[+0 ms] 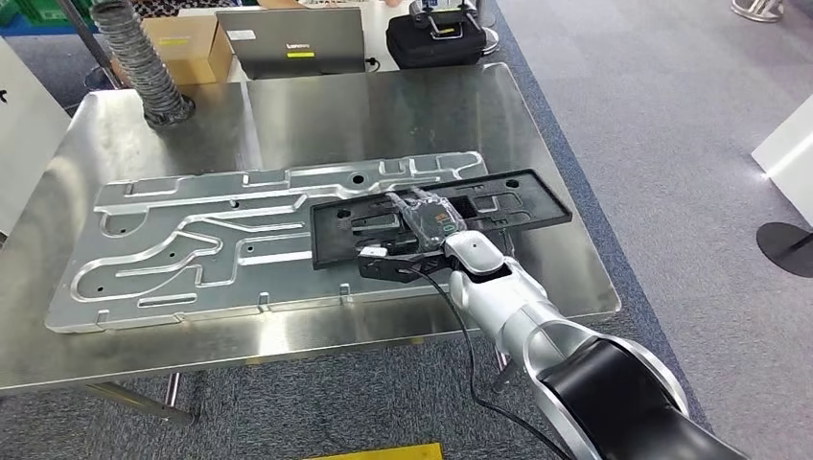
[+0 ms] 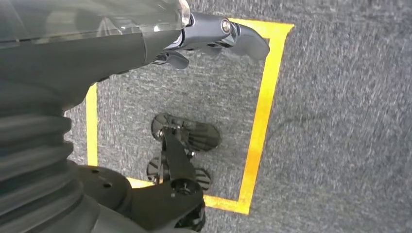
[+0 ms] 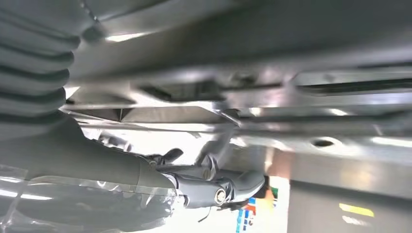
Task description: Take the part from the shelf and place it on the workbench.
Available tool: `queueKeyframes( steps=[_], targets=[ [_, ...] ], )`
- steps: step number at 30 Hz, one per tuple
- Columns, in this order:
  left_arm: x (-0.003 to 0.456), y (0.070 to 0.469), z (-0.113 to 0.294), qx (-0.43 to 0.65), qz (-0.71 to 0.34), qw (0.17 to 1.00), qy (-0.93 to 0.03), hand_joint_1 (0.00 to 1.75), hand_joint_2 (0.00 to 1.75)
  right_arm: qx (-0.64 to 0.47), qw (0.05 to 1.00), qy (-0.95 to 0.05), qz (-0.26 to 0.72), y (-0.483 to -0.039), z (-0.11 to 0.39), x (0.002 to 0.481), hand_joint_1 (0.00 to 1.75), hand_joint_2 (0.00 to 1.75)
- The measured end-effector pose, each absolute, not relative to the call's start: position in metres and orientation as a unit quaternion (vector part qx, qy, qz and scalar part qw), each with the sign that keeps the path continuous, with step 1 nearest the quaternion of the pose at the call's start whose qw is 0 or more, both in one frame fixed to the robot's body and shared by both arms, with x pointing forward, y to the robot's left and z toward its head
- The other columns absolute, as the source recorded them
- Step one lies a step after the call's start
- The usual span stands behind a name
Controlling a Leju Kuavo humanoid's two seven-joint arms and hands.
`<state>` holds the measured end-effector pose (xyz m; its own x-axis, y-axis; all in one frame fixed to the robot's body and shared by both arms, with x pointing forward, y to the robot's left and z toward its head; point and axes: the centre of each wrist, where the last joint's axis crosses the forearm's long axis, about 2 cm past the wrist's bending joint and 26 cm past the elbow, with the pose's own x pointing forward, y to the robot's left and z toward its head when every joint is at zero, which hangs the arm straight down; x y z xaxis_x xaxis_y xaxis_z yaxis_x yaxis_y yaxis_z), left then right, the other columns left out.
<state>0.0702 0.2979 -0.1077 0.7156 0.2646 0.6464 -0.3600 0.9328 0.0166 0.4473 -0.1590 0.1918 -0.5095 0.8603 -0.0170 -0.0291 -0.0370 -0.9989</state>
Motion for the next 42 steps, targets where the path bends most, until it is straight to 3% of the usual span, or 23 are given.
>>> queueKeyframes(
  steps=[6, 12, 15, 20, 23, 29, 35, 42],
  targets=[
    [0.074, 0.297, -0.107, 0.071, 0.168, 0.926, -0.331, 0.00, 0.00, -0.236, 0.321, -0.769, 0.499, -0.163, 0.209, 0.454, 0.00, 0.00],
    [0.076, 0.293, -0.107, 0.066, 0.166, 0.927, -0.330, 0.00, 0.00, -0.219, 0.308, -0.827, 0.416, -0.162, 0.231, 0.459, 0.00, 0.00],
    [0.076, 0.293, -0.107, 0.067, 0.172, 0.926, -0.329, 0.00, 0.00, -0.200, 0.286, -0.895, 0.279, -0.169, 0.254, 0.459, 0.00, 0.00],
    [0.064, 0.294, -0.109, 0.071, 0.200, 0.923, -0.320, 0.00, 0.00, -0.185, 0.189, -0.961, 0.078, -0.223, 0.323, 0.433, 0.00, 0.00],
    [0.052, 0.295, -0.110, 0.074, 0.216, 0.921, -0.314, 0.00, 0.00, -0.233, 0.117, -0.966, 0.005, -0.274, 0.329, 0.393, 0.00, 0.00],
    [0.049, 0.295, -0.111, 0.073, 0.233, 0.915, -0.321, 0.00, 0.00, -0.441, 0.046, -0.896, -0.016, -0.345, 0.292, 0.321, 0.00, 0.00],
    [0.049, 0.295, -0.111, 0.077, 0.243, 0.913, -0.320, 0.00, 0.00, -0.542, 0.112, -0.833, 0.022, -0.398, 0.231, 0.245, 0.00, 0.00],
    [0.049, 0.296, -0.111, 0.085, 0.252, 0.909, -0.320, 0.00, 0.00, -0.591, 0.183, -0.784, 0.047, -0.423, 0.192, 0.195, 0.00, 0.00]
  ],
)
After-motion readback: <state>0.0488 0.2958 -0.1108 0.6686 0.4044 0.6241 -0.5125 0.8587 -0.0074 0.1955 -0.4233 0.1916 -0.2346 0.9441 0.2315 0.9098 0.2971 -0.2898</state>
